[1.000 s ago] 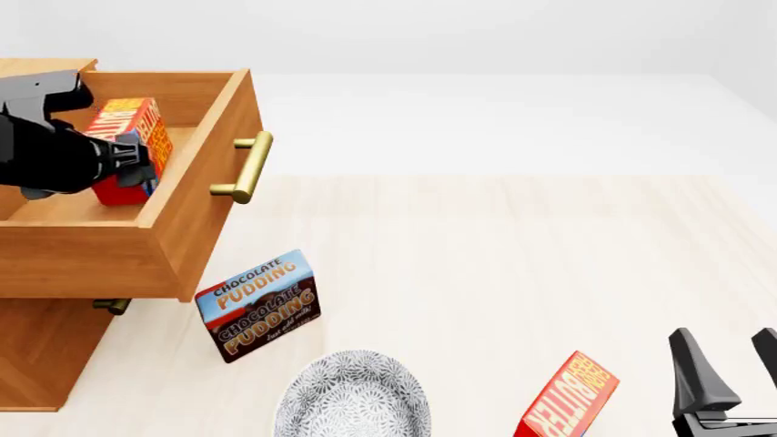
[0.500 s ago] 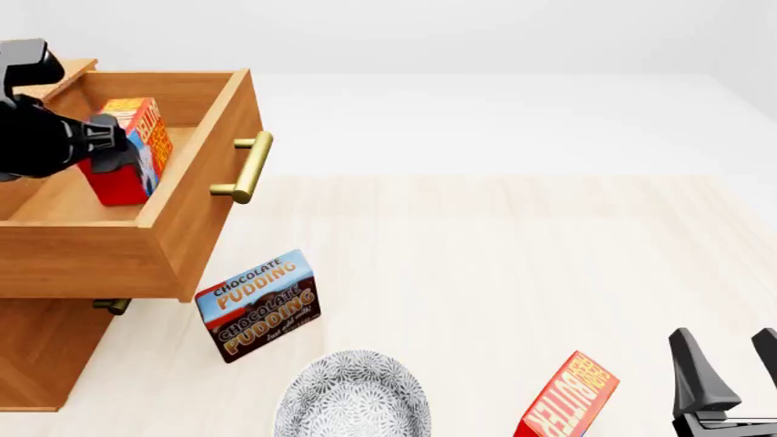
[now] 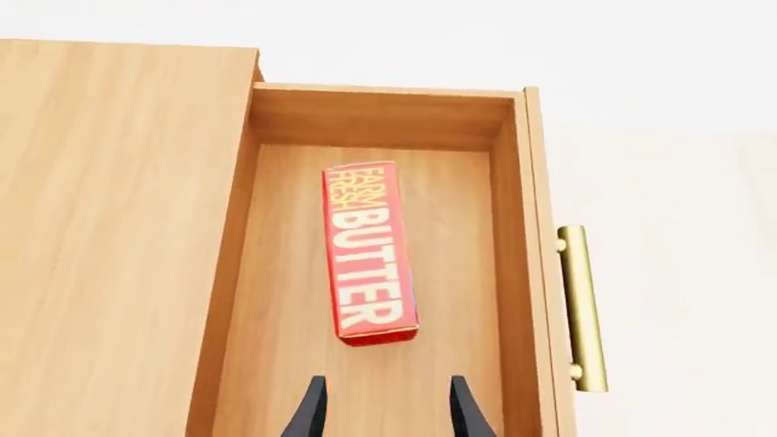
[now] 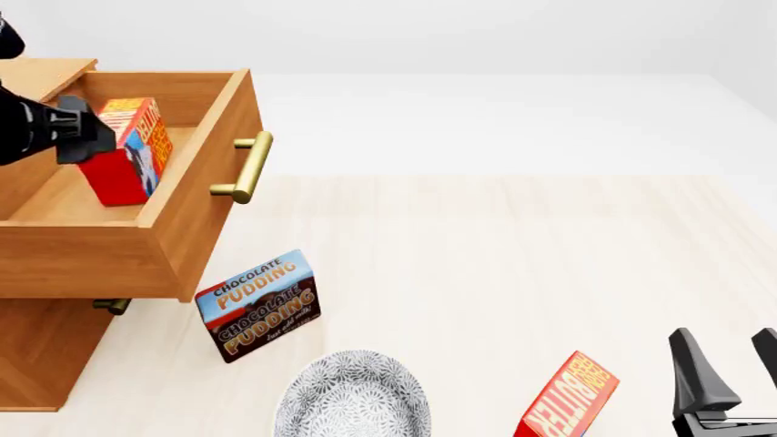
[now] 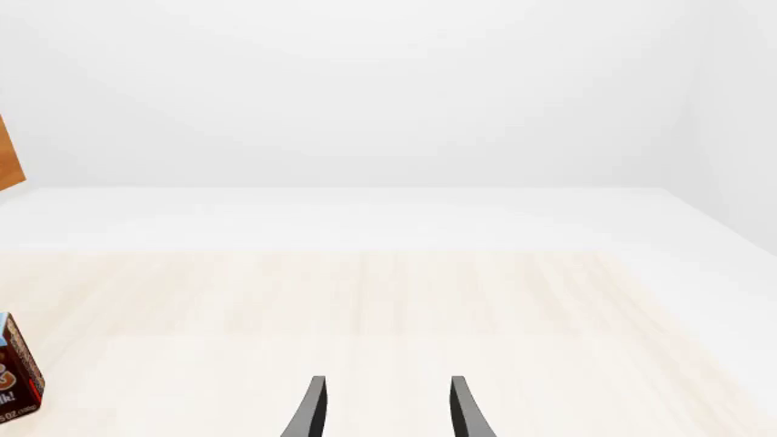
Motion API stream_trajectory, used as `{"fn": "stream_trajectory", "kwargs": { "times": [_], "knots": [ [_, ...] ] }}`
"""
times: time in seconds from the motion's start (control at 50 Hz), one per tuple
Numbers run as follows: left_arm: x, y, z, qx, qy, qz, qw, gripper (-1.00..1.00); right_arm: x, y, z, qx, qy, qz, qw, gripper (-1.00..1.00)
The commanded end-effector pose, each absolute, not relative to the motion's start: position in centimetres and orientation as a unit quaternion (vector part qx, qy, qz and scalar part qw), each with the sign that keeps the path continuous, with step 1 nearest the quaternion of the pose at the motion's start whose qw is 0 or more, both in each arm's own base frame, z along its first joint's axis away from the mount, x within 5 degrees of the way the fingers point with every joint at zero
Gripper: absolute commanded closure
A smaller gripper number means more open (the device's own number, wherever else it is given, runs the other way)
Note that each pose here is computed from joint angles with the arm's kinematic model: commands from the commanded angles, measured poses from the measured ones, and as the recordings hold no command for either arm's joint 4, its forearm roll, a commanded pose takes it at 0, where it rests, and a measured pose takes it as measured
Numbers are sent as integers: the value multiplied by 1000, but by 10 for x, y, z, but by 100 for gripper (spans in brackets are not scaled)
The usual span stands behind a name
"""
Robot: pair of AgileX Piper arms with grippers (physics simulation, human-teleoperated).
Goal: Put the butter at the front in the top drawer of the cabinet and close it.
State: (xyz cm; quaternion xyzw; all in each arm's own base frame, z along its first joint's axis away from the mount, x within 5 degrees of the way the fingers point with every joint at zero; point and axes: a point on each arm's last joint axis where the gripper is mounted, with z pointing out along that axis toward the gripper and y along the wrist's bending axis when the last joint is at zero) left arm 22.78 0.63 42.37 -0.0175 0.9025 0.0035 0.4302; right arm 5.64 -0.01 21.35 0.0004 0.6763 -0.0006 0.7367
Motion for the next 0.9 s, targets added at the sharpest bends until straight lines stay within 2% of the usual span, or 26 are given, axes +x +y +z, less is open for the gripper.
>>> {"fn": "stream_trajectory", "kwargs": {
  "times": [0.02, 0.24, 0.5, 0.9],
  "knots": [
    [206, 1, 444, 3, 896, 4, 443, -100, 56, 0, 214, 0, 676, -1, 737, -100],
    [180, -8, 482, 51, 883, 7, 466, -100, 56, 0, 214, 0, 676, -1, 737, -100],
    [159, -18, 507, 98, 867, 1, 488, -100, 56, 0, 214, 0, 676, -1, 737, -100],
    [166, -42, 504, 165, 850, -28, 499, -100, 56, 0, 214, 0, 676, -1, 737, -100]
  ]
}}
